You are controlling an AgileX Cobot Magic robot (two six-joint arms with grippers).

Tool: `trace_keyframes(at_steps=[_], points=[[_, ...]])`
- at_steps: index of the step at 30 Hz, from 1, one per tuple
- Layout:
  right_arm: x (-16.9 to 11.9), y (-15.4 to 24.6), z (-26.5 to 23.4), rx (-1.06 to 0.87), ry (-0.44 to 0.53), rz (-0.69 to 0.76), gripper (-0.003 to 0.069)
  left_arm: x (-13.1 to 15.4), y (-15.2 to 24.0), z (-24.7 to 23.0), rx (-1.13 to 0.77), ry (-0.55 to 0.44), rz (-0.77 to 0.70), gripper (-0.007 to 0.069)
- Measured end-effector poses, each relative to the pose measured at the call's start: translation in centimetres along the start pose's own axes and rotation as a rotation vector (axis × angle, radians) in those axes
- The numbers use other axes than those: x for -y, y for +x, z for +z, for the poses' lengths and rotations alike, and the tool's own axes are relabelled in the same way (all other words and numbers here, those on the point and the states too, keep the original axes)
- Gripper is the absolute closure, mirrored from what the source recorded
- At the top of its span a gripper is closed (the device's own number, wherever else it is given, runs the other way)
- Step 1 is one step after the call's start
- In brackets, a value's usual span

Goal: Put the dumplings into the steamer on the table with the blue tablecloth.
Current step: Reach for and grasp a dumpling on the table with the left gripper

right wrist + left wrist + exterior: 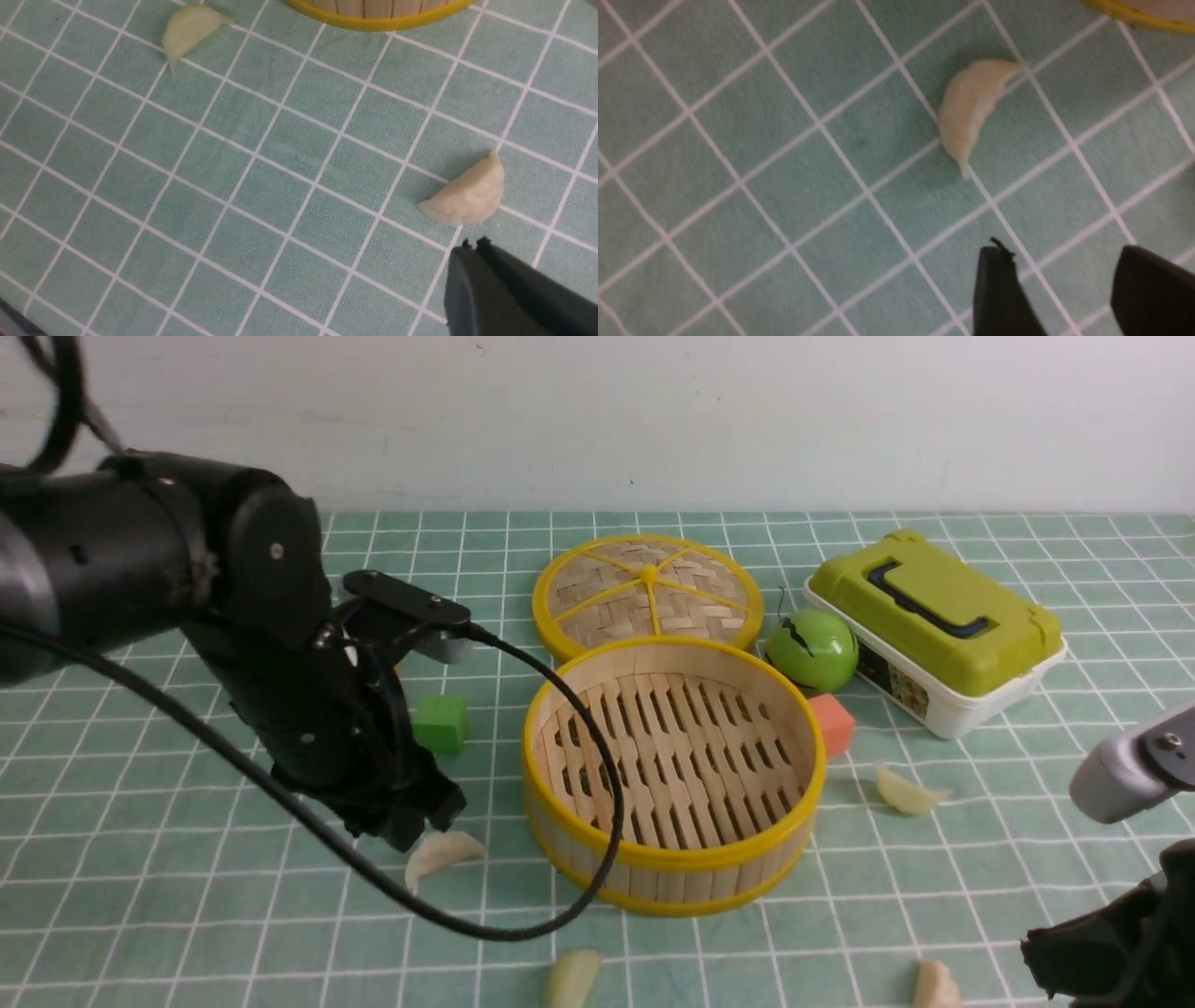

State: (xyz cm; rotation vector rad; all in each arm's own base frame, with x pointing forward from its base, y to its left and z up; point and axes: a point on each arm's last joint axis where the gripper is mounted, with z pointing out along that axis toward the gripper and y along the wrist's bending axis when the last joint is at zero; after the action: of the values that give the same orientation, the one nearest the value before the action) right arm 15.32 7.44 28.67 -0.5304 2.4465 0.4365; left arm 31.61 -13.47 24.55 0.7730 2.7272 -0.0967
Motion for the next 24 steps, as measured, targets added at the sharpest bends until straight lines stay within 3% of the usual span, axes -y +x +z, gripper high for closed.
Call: trace_keyframes(at_steps=[2,5,10,15,21,24], points=[[0.0,0.0,0.0,0.004,0.001,0.000,0.0672,-0.2,-0.8,1.8,0.030,-0.006,-0.002,0.0169],[0.0,0.0,0.0,0.004,0.001,0.000,0.0670,-0.4,-1.6,4.4,0.062,-0.007,-0.010,0.0087],[0.0,0.0,0.0,0.004,0.001,0.000,0.0667,-0.5,-1.9,7.5,0.057,-0.010,0.013,0.0074],[0.0,0.0,0.0,0.004,0.001,0.000,0.0662,-0.6,-1.8,8.6,0.039,-0.007,0.015,0.0178],[0.0,0.0,0.0,0.005,0.001,0.000,0.0659,-0.6,-1.7,8.3,-0.011,-0.004,-0.017,0.0470],[0.0,0.0,0.0,0.005,0.001,0.000,0.0658,-0.6,-2.4,7.0,-0.061,0.003,-0.024,0.0471]])
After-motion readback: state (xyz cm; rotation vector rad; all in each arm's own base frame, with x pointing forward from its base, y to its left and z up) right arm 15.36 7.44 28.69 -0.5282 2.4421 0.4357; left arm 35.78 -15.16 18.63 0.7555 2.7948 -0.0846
